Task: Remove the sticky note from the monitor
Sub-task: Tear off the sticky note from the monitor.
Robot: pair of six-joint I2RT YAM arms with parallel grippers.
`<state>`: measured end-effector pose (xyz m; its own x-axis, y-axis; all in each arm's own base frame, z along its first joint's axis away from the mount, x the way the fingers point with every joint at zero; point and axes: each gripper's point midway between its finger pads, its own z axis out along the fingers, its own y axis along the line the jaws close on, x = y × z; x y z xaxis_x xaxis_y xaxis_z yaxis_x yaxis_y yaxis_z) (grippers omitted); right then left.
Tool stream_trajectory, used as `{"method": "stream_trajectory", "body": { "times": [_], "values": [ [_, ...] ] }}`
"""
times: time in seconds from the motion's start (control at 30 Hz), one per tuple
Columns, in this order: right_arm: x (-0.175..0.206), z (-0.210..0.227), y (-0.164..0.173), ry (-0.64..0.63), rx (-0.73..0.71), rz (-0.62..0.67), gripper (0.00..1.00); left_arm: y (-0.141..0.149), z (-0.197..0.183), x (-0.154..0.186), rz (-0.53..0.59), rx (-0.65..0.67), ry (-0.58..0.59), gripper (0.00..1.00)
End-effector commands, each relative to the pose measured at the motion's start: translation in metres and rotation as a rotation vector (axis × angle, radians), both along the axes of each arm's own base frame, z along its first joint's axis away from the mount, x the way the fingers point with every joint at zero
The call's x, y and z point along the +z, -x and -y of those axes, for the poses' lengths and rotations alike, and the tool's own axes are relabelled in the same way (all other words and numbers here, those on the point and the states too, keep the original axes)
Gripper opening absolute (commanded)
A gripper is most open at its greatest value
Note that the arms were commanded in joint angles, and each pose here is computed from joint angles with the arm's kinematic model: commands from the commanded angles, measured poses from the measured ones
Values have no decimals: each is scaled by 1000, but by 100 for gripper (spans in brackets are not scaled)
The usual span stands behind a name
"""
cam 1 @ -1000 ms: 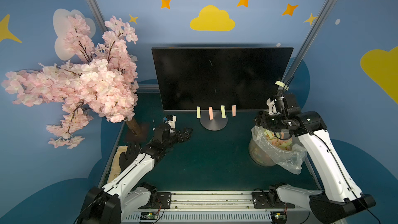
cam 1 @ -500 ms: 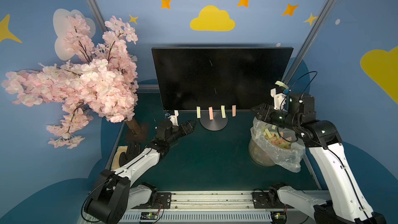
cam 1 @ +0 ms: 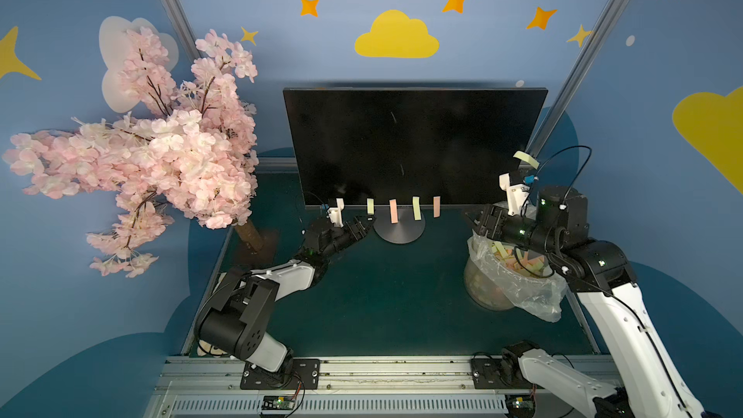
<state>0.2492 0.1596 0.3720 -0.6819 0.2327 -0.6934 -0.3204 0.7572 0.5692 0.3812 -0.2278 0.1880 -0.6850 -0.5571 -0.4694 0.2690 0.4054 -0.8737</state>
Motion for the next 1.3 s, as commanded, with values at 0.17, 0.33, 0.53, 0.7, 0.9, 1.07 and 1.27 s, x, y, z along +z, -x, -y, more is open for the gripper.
{"method": "stream_trajectory", "body": {
  "times": [0.17,0.33,0.53,0.7,0.9,1.07,1.27],
  "values": [
    [2,-2,-1,0,10,23,59,-8,4,15,62,-5,33,51],
    [0,-2,-2,8,6,21,58,-7,4,12,57,-6,32,37],
    [-1,1,-2,21,-5,24,58,-3,1,7,39,3,33,14],
    [-3,4,-2,34,-17,26,58,8,-3,9,35,6,37,3],
    [-5,10,-5,48,-48,30,58,38,1,32,68,-38,-3,3],
    [-3,17,-8,67,-81,47,58,71,9,58,125,-83,-119,3],
    [-3,27,-12,72,-124,45,58,94,18,90,192,-137,-216,3]
  ]
}}
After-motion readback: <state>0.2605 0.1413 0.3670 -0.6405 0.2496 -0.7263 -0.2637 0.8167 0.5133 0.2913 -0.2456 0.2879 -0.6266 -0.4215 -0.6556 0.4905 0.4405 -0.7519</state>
